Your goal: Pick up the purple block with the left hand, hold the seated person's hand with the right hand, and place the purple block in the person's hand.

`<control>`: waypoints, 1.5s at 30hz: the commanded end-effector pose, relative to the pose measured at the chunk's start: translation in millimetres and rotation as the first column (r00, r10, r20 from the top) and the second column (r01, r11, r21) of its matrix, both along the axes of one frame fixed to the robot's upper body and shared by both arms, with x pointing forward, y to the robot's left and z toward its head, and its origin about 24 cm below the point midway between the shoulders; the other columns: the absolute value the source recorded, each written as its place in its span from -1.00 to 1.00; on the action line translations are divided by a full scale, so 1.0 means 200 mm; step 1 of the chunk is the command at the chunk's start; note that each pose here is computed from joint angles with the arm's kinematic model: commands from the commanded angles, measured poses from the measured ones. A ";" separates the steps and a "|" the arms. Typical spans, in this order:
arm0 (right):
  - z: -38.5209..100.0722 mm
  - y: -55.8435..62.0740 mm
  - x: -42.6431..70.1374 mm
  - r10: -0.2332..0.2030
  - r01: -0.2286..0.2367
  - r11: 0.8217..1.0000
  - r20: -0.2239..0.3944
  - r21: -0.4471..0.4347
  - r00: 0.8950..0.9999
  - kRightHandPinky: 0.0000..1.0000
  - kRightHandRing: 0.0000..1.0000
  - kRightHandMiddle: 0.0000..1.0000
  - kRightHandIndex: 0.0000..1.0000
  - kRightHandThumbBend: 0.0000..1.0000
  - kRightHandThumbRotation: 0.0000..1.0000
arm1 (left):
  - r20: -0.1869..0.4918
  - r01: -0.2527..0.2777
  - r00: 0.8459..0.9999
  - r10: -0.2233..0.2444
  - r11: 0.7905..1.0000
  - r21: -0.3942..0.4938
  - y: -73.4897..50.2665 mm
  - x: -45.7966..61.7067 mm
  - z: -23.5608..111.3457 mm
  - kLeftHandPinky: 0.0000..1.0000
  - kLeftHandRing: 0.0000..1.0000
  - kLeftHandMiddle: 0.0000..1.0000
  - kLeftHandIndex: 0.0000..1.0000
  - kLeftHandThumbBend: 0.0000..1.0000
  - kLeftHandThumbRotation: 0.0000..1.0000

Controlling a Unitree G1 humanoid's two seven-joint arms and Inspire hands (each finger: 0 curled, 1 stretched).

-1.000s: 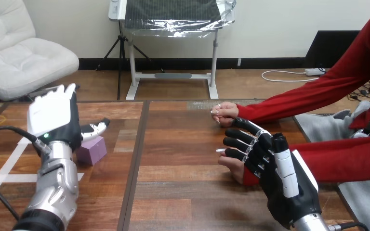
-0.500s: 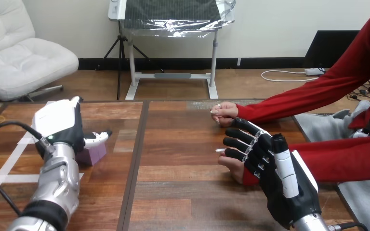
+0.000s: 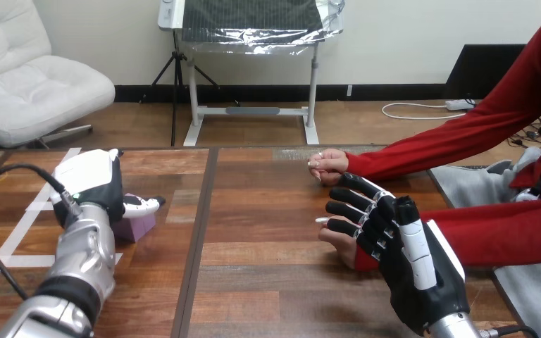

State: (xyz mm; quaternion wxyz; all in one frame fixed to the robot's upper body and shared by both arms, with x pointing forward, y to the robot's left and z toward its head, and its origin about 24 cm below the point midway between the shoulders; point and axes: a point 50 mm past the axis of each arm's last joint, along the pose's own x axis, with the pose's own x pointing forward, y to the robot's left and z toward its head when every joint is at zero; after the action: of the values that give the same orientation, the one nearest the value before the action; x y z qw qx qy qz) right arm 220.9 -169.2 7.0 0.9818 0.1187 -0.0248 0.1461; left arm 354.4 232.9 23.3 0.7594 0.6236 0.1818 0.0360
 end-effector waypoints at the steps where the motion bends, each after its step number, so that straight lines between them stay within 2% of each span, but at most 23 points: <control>1: 0.10 0.01 0.08 0.017 -0.016 1.000 0.101 -0.011 0.995 0.53 0.59 0.59 0.61 0.74 0.69 | 0.070 0.045 0.997 -0.045 0.999 0.004 -0.06 0.12 0.16 0.98 0.88 0.89 0.88 0.50 -0.02; 29: 0.10 0.00 0.06 0.006 -0.005 1.000 0.099 -0.013 0.995 0.57 0.60 0.59 0.61 0.76 0.73 | -0.012 0.023 1.000 -0.023 1.000 -0.009 -0.07 0.12 0.15 0.99 0.88 0.88 0.87 0.54 0.06; 45: 0.11 0.00 0.06 0.002 -0.001 1.000 0.092 -0.018 0.996 0.60 0.61 0.59 0.62 0.80 0.73 | -0.098 0.016 0.995 -0.016 1.000 -0.007 -0.08 0.12 0.14 1.00 0.88 0.88 0.90 0.47 0.14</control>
State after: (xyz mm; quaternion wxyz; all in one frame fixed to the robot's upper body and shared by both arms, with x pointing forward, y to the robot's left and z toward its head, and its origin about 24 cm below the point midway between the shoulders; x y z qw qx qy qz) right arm 220.9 -169.5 6.9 0.9826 0.1178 -0.0239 0.1416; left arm 360.0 226.1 22.6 0.7489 0.6163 0.2432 -0.0109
